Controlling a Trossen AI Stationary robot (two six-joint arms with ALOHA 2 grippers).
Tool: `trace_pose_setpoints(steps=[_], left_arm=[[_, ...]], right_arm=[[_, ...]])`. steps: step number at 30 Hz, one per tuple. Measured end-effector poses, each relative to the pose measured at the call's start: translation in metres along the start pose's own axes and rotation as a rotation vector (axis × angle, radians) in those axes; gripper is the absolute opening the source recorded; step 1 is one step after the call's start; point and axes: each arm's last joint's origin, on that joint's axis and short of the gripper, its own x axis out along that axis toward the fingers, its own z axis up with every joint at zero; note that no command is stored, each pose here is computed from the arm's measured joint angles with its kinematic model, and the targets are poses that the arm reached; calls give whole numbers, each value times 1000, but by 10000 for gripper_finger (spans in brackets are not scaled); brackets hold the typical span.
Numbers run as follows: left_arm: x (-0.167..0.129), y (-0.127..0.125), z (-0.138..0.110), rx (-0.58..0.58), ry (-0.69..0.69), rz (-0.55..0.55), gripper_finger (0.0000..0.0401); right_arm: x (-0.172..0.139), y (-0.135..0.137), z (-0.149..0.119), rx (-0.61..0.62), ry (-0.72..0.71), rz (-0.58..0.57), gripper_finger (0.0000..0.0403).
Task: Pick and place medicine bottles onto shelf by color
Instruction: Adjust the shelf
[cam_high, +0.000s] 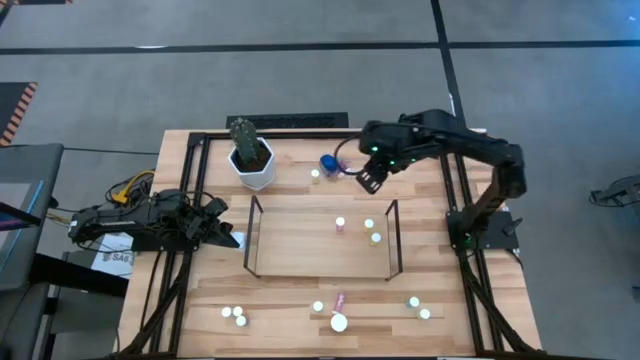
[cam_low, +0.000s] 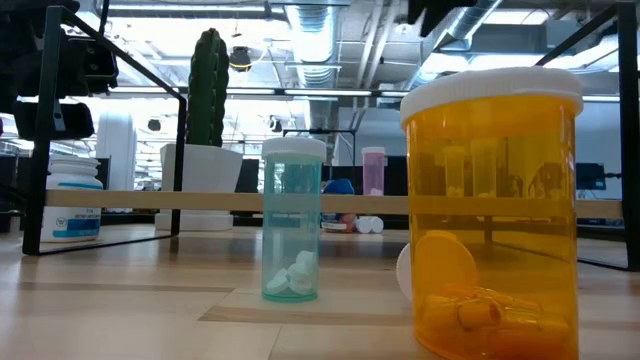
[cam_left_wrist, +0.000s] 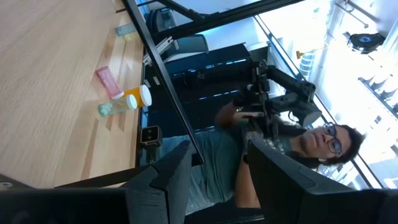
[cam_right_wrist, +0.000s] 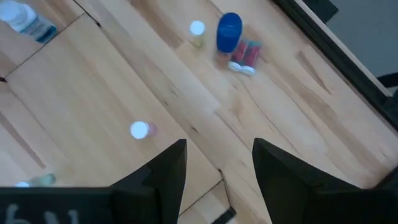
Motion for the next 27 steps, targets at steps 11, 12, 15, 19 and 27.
trace_pose_setpoints(steps=[11,12,15,19,27], left_arm=[[0,0,0,0,0,0,144],[0,0,0,0,0,0,144],[0,0,0,0,0,0,144],[0,0,0,0,0,0,144],[0,0,0,0,0,0,144]], right_arm=[[-14,-9,-26,-112,-9,0,201],[-17,-10,-28,-116,-25,-12,201],[-29,-13,-39,-100,-83,-30,202],[-44,-12,-61,-92,-168,-62,202],[-32,5,-116,-77,-270,-156,202]])
